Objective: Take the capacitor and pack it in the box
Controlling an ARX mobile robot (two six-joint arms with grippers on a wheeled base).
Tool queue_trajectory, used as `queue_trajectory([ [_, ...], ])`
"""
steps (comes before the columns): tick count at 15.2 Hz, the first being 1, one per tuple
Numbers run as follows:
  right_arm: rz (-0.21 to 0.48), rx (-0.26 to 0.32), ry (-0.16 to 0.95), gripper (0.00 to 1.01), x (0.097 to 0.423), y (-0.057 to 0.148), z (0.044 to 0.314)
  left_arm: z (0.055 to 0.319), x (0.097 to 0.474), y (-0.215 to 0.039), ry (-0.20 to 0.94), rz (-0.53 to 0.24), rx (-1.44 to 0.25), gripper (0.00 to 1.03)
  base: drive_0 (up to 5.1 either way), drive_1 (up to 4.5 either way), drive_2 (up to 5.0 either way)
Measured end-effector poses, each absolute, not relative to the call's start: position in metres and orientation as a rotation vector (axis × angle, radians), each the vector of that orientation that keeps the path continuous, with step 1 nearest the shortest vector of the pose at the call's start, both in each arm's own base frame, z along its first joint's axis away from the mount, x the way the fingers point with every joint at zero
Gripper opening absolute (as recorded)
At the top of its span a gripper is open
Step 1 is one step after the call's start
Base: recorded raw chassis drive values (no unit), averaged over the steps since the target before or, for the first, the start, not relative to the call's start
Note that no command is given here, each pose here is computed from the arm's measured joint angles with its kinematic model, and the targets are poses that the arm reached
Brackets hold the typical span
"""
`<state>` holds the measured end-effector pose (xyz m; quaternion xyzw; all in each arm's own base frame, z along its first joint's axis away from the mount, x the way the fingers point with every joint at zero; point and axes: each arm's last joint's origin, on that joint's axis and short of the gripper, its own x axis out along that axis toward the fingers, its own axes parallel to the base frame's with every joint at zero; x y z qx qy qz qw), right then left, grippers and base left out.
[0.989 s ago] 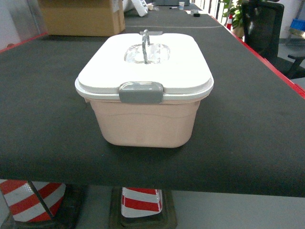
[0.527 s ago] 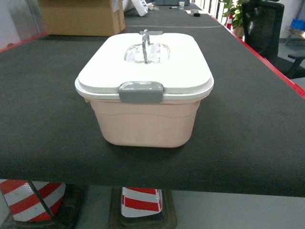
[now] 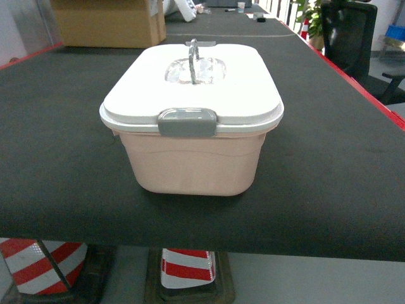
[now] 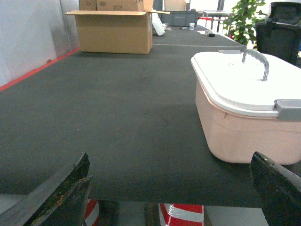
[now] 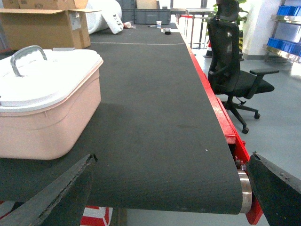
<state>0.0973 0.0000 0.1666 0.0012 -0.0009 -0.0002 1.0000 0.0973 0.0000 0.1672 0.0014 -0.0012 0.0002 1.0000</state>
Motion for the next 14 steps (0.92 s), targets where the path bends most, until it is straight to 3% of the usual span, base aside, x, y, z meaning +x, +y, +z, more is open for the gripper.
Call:
queue_trajectory([
  [14,0.000,0.002,-0.002,0.98,0.0973,0.0000,0.1666,0.1672,0.0973,0.0000,-0.002,0.000,0.002,0.98,0.0,0.00,0.0],
])
